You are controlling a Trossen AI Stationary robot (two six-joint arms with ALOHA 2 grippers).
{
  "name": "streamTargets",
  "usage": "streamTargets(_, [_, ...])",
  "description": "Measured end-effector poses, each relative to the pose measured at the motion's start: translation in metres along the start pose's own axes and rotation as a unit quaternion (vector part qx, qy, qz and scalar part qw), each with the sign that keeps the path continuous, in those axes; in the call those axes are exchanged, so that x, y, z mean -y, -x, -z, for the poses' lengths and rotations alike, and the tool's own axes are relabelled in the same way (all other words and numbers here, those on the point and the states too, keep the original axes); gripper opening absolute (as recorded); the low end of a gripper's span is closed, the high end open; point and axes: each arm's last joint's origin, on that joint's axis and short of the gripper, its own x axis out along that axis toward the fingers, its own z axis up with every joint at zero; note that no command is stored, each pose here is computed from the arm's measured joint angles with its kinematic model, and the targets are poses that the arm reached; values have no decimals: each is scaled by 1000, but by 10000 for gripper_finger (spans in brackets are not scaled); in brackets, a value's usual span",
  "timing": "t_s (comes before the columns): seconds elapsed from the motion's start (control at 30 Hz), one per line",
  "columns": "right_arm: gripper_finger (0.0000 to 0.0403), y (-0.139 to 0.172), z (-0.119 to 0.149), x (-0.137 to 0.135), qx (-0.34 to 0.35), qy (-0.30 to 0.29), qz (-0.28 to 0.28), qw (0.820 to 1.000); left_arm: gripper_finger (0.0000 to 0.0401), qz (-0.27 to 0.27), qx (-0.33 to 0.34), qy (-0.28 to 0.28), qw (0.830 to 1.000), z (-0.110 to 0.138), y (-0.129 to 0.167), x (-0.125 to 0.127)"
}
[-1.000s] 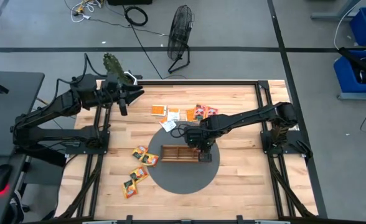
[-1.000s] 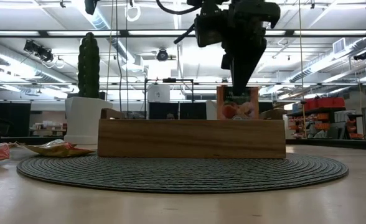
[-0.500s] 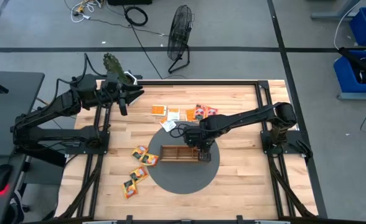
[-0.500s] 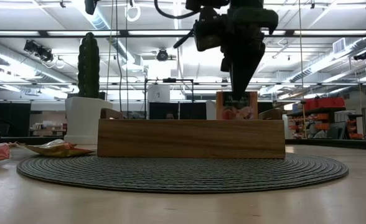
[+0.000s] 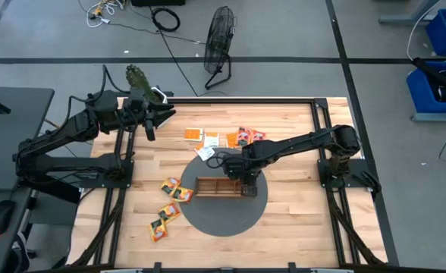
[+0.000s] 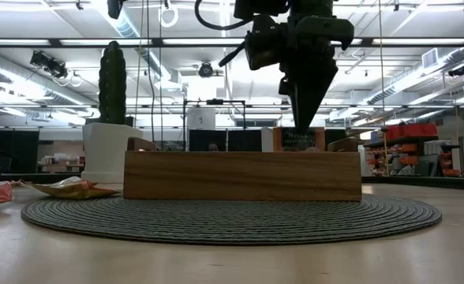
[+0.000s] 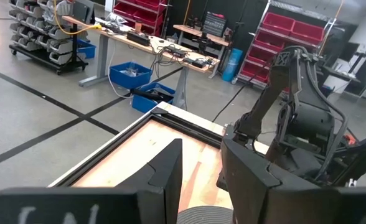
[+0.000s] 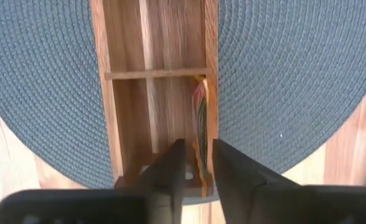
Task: Pick & Place Tea
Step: Put the red tea bag into the right section of the wooden organizer
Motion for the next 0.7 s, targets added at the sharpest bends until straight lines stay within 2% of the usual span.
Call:
streamTargets(0.1, [120,4,4,2,-15,-3,4,1000,115,0,-1,1,1000,0,0,0])
streamTargets(0.2, [137,20,10,4,2,-4,20,1000,115,-4,-12,1,1000,2,0,-1])
streamTargets(0.4, [153,63,20,6,89,-22,51,994,115,-17,-58,13,998,11,-2,-3])
streamTargets(0.53, [154,91,23,12,174,-58,71,980,115,-7,-115,17,993,22,-5,-4])
streamTargets(0.7, [151,121,27,31,258,-105,79,957,115,-7,-190,53,980,37,-20,-7])
